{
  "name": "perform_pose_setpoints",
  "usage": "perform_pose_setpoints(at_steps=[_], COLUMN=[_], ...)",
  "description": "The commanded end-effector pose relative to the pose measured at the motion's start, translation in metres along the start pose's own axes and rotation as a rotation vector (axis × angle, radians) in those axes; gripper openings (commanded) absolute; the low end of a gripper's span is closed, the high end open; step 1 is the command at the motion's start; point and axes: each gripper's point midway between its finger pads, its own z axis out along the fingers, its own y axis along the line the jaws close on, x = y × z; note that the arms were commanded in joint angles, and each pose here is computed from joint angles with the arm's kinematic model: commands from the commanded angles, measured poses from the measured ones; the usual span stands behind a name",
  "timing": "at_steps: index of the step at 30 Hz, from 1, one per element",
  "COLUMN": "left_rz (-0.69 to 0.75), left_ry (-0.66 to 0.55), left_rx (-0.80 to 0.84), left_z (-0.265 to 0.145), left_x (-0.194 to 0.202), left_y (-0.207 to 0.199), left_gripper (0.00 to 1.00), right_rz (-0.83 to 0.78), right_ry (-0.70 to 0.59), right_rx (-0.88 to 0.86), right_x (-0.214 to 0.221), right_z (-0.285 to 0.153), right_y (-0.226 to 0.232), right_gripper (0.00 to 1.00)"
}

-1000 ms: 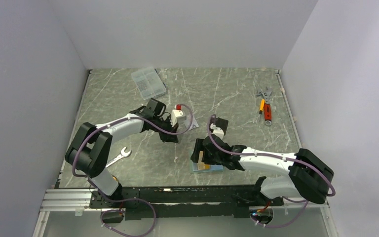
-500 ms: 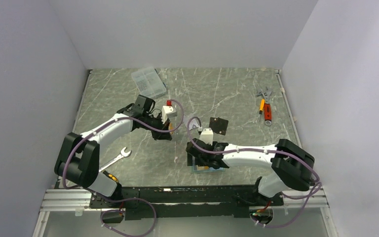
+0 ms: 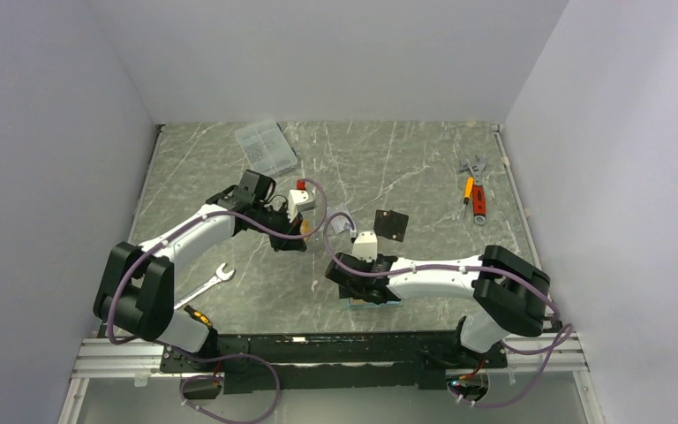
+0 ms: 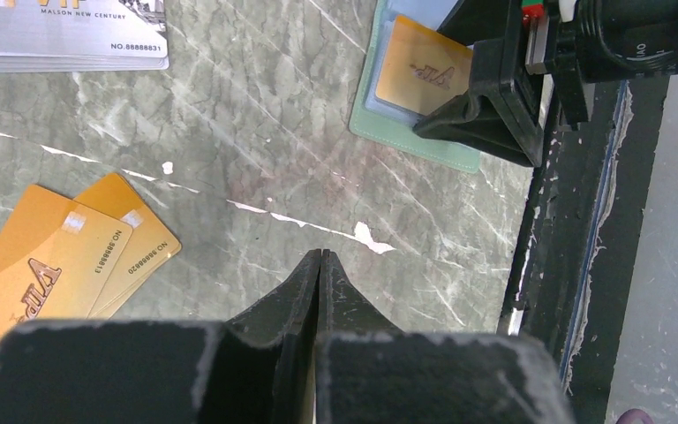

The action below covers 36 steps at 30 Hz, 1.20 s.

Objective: Put the credit cards into the card holder
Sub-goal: Insert the credit card into the card holder.

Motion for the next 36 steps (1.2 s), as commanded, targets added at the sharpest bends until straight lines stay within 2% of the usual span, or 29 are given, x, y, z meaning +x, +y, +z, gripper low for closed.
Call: perform_pose_setpoints(at_steps=[1, 5, 8, 14, 18, 24, 34, 36], left_rz=[0.054, 0.052, 0.055, 0.063, 0.058, 0.059, 0.062, 0.058], left_ry=[-0.035, -0.034, -0.033, -0.034, -0.033, -0.028, -0.036, -0.036], left_rx=[0.009, 0.014, 0.011, 0.0, 0.004, 0.0, -0.006, -0.005], left_z=[-0.007, -0.007, -0.007, -0.009, -0.008, -0.008, -0.012, -0.012], left_x=[-0.008, -0.006, -0.006, -0.007, -0.006, -0.007, -0.014, -0.015], left_y=[-0.007, -0.008, -0.008, -0.007, -0.007, -0.005, -0.006, -0.006], left_gripper=[0.06, 0.06, 0.06, 0.06, 0.06, 0.06, 0.08, 0.1], right_rz=[-0.007, -0.023, -0.036, -0.014, -0.01, -0.016, -0.01, -0.001], right_ry=[0.115, 0.125, 0.12, 0.113, 0.107, 0.077, 0.04, 0.035], right_rx=[0.051, 0.057, 0.053, 0.035, 0.036, -0.007, -0.08, -0.094], right_x=[0.034, 0.031, 0.027, 0.028, 0.027, 0.012, -0.025, -0.033], right_z=[0.009, 0.008, 0.004, 0.004, 0.004, -0.001, -0.007, -0.009], right_y=[-0.013, -0.009, -0.004, -0.003, -0.003, 0.012, 0.039, 0.043], right_gripper=[0.64, 0.82, 0.84, 0.72, 0.59, 0.49, 0.49, 0.55])
